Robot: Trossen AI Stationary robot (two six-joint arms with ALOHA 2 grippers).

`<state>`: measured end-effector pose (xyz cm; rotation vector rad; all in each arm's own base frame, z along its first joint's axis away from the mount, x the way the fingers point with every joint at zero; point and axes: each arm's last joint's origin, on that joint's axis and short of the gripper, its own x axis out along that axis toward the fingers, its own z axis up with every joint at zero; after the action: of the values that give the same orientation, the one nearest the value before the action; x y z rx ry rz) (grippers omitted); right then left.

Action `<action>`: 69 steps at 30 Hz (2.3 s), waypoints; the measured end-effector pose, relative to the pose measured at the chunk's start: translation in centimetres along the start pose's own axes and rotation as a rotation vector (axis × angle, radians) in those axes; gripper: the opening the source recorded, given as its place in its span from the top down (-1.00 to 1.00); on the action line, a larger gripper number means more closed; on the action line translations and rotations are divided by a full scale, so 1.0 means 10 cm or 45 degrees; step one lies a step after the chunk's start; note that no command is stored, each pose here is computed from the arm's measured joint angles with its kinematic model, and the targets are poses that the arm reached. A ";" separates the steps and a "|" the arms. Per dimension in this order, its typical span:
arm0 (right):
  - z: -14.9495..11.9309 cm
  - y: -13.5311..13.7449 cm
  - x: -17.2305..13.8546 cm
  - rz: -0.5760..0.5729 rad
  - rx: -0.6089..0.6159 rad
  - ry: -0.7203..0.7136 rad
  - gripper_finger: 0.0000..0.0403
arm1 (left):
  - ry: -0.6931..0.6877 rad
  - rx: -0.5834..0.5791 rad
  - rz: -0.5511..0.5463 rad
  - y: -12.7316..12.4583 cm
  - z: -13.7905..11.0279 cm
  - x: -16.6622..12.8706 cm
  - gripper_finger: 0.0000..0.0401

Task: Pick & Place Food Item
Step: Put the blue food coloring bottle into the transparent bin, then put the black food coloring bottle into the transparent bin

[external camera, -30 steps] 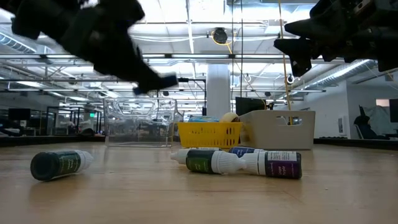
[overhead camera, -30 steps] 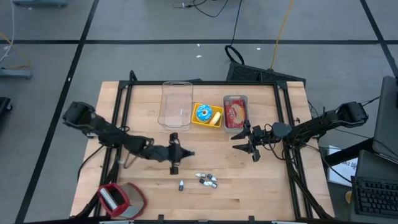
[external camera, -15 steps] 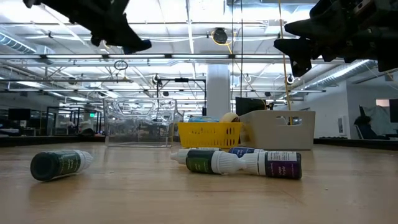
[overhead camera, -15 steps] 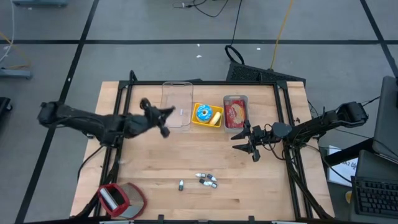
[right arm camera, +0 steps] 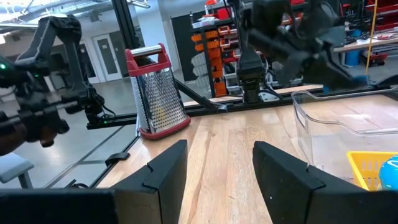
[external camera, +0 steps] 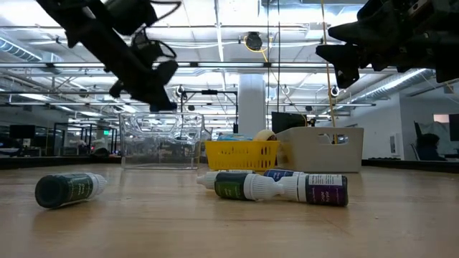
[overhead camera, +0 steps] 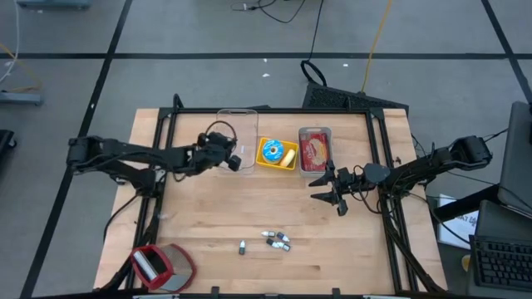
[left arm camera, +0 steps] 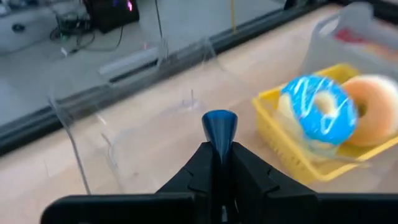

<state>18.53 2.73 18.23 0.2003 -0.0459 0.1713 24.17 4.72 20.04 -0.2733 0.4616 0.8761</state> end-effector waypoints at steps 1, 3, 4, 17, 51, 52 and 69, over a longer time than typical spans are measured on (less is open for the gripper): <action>0.00 0.00 0.00 0.000 0.000 0.000 0.15 | 0.022 -0.003 0.006 0.00 -0.03 0.04 0.82; 0.00 0.00 0.00 0.000 0.000 0.001 0.15 | 0.059 -0.001 0.022 0.00 -0.08 0.11 0.83; 0.00 0.00 0.00 0.000 0.000 0.003 0.15 | 0.073 -0.004 0.030 0.00 -0.10 0.14 0.82; -0.01 0.00 0.00 -0.003 0.000 0.014 0.15 | 0.114 -0.028 0.068 0.00 -0.17 0.24 0.79; -0.01 0.00 0.00 -0.008 0.000 0.017 0.15 | -0.085 0.362 -1.277 -0.52 0.07 -0.81 0.01; -0.01 0.00 0.00 -0.008 0.000 0.017 0.15 | -0.071 0.373 -1.337 -0.56 0.04 -0.87 0.01; -0.02 0.00 0.00 -0.009 -0.009 0.022 0.15 | 0.156 0.903 -1.524 -1.31 -1.35 -1.20 0.01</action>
<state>18.54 2.72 18.06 0.1917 -0.0287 0.1658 24.18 -16.93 14.82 0.0798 0.5800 -0.4882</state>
